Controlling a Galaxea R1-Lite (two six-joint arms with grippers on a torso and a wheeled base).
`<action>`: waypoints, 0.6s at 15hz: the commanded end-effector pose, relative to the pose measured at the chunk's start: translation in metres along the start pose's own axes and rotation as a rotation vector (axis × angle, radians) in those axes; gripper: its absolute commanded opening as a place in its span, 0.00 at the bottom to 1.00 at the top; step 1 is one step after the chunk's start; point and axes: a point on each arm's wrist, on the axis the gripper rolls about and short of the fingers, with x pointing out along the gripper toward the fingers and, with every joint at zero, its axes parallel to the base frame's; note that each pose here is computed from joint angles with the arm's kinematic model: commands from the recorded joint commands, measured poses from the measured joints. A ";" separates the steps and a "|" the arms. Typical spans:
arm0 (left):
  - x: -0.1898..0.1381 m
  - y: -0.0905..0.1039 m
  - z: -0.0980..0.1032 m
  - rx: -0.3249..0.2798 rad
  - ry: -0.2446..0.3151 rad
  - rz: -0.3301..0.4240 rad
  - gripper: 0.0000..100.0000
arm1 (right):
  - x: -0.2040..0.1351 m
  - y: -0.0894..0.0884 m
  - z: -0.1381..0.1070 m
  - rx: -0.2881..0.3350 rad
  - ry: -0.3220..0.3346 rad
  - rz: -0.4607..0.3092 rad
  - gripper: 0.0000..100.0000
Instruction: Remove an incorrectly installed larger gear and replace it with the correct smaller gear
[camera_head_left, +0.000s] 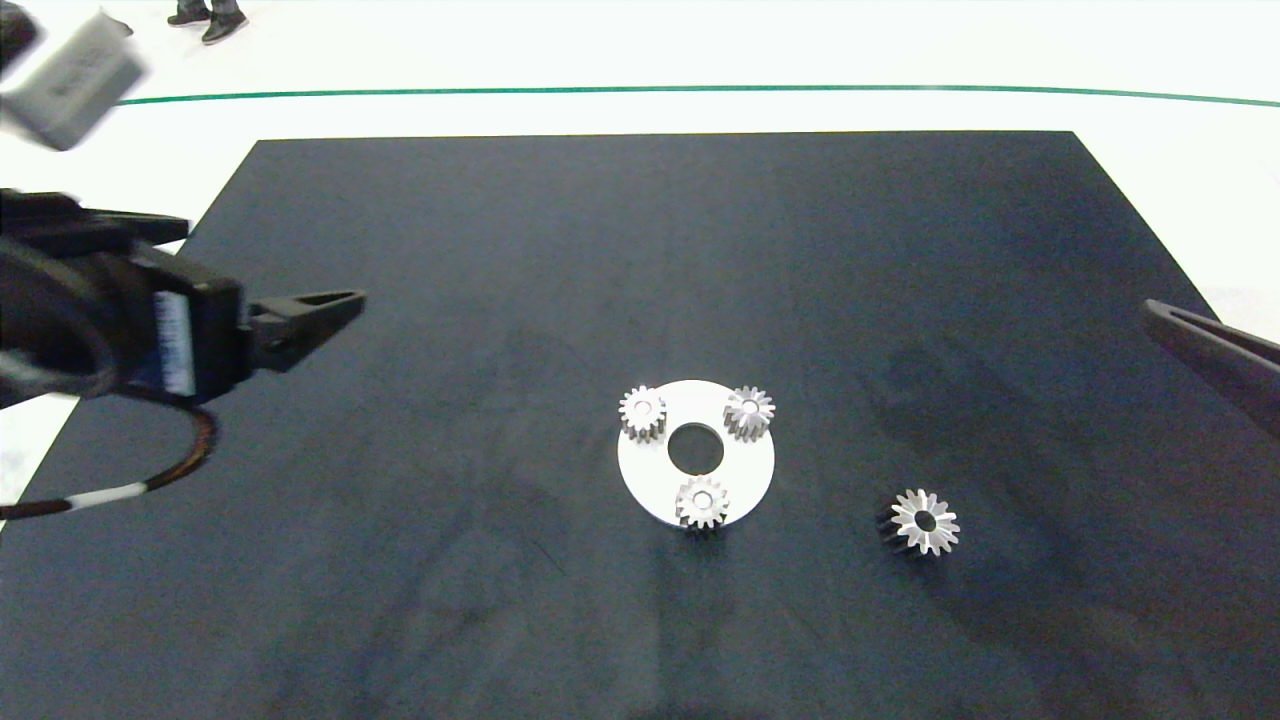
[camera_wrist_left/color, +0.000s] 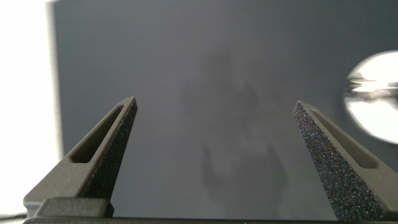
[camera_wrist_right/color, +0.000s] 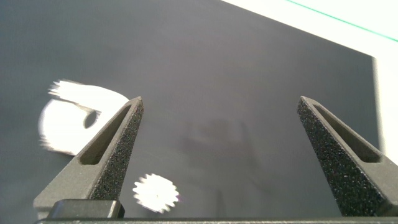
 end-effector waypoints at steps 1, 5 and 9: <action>-0.106 0.038 -0.077 -0.066 -0.184 0.271 1.00 | -0.033 -0.025 -0.022 -0.003 0.054 -0.301 1.00; -0.153 0.038 -0.105 -0.112 -0.262 0.492 1.00 | -0.080 -0.038 -0.047 0.023 0.062 -0.633 1.00; -0.178 0.014 -0.166 -0.120 -0.290 0.623 1.00 | -0.127 -0.014 -0.105 0.030 0.059 -0.773 1.00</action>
